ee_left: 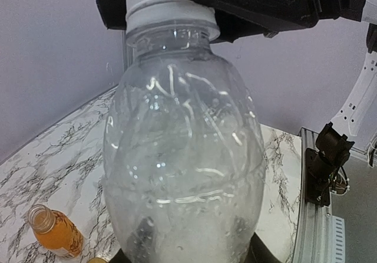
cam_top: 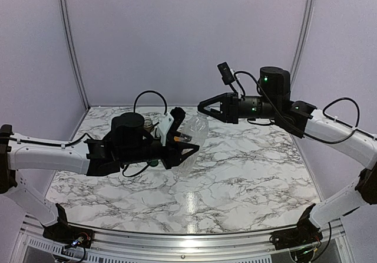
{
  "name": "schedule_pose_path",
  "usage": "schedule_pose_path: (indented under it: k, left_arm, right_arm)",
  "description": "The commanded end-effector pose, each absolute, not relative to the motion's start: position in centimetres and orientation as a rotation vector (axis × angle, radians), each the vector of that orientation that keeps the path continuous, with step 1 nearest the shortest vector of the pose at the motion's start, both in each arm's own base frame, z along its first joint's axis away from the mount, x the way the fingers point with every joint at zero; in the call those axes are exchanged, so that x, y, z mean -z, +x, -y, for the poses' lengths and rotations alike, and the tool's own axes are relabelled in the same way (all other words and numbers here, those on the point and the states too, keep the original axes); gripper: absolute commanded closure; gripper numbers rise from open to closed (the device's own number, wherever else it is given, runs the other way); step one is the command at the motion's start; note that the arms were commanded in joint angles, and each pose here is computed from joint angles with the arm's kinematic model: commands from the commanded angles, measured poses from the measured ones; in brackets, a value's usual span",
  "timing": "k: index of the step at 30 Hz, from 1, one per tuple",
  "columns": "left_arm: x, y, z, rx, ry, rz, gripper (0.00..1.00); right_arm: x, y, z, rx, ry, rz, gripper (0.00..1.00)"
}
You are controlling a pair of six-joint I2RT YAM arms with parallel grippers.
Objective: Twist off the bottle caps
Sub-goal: Unscrew the bottle cap from the plastic bottle.
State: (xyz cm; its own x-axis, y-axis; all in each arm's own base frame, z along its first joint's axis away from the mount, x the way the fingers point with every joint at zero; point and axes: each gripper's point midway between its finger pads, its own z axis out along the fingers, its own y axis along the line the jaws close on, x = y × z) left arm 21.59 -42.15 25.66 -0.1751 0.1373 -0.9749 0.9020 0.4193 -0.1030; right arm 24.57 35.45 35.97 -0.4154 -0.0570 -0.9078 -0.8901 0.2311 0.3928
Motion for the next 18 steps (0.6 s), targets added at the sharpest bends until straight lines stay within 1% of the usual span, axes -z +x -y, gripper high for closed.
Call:
schedule_pose_path:
  k: [1, 5, 9, 18]
  left_arm:
    - [-26.9, 20.9, 42.1, 0.988, 0.895, -1.564, 0.69]
    - [-28.0, 19.0, 42.2, 1.1, 0.94, -1.498, 0.71]
    - [-29.2, 15.5, 42.2, 1.274, 1.068, -1.399, 0.71]
    - [-31.0, 9.9, 41.8, 1.567, 1.282, -1.243, 0.73]
  right_arm:
    - [-38.7, 23.6, -35.9, -1.286, -0.982, -1.54, 1.0]
    - [-38.6, 21.7, -36.3, -1.313, -1.137, -1.431, 1.0]
    - [-38.2, 19.4, -36.2, -1.354, -1.3, -1.3, 1.0]
    - [-38.8, 15.3, -35.3, -1.498, -1.506, -1.046, 1.0]
